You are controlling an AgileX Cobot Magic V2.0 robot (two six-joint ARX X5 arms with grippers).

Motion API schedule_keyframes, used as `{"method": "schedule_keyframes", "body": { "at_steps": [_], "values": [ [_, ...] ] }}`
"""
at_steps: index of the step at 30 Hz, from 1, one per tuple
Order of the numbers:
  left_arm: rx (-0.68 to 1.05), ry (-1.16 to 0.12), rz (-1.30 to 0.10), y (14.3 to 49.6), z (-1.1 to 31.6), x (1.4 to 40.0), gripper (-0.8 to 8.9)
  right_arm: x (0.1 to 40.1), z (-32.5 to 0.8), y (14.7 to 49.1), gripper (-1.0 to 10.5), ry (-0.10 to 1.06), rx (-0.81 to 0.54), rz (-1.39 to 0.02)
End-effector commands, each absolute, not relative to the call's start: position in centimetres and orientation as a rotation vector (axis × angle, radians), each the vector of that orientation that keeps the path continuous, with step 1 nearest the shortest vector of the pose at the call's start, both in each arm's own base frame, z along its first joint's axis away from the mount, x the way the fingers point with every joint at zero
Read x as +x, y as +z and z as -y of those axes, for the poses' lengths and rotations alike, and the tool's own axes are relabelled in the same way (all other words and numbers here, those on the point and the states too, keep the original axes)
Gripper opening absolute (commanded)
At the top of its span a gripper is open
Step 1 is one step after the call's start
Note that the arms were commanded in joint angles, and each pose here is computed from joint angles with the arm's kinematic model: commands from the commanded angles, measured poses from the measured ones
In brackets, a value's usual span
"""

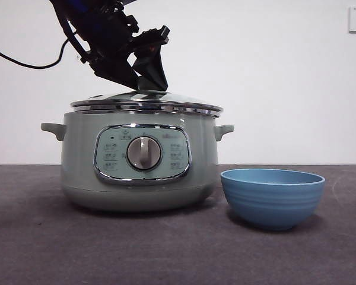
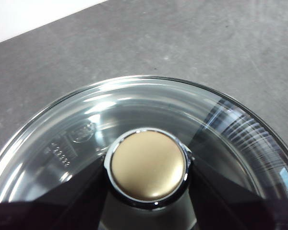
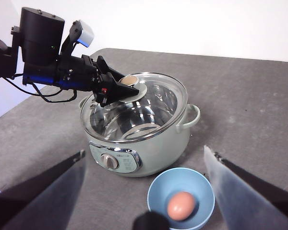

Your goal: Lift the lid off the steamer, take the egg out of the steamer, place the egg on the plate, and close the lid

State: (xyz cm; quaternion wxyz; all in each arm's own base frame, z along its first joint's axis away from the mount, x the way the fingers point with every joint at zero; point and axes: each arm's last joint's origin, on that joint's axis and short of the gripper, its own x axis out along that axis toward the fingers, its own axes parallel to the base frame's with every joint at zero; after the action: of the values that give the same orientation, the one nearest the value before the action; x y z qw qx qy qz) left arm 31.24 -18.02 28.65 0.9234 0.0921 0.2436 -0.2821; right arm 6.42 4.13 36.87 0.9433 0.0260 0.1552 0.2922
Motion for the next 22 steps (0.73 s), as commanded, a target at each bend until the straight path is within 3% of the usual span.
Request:
{"method": "schedule_keyframes", "body": {
  "at_steps": [1, 10, 22],
  "values": [
    [0.191, -0.569, -0.46, 29.2, 17.7, 31.5, -0.08, 6.3, -4.1, 37.0, 4.2, 0.594, 0.064, -0.309],
    [0.178, -0.528, -0.471, 29.1, 16.1, 32.3, -0.08, 6.3, -4.1, 37.0, 4.2, 0.594, 0.064, -0.309],
    [0.166, -0.591, -0.499, 28.6, 16.7, 32.1, -0.08, 6.4, -4.1, 37.0, 4.1, 0.593, 0.064, -0.313]
  ]
}}
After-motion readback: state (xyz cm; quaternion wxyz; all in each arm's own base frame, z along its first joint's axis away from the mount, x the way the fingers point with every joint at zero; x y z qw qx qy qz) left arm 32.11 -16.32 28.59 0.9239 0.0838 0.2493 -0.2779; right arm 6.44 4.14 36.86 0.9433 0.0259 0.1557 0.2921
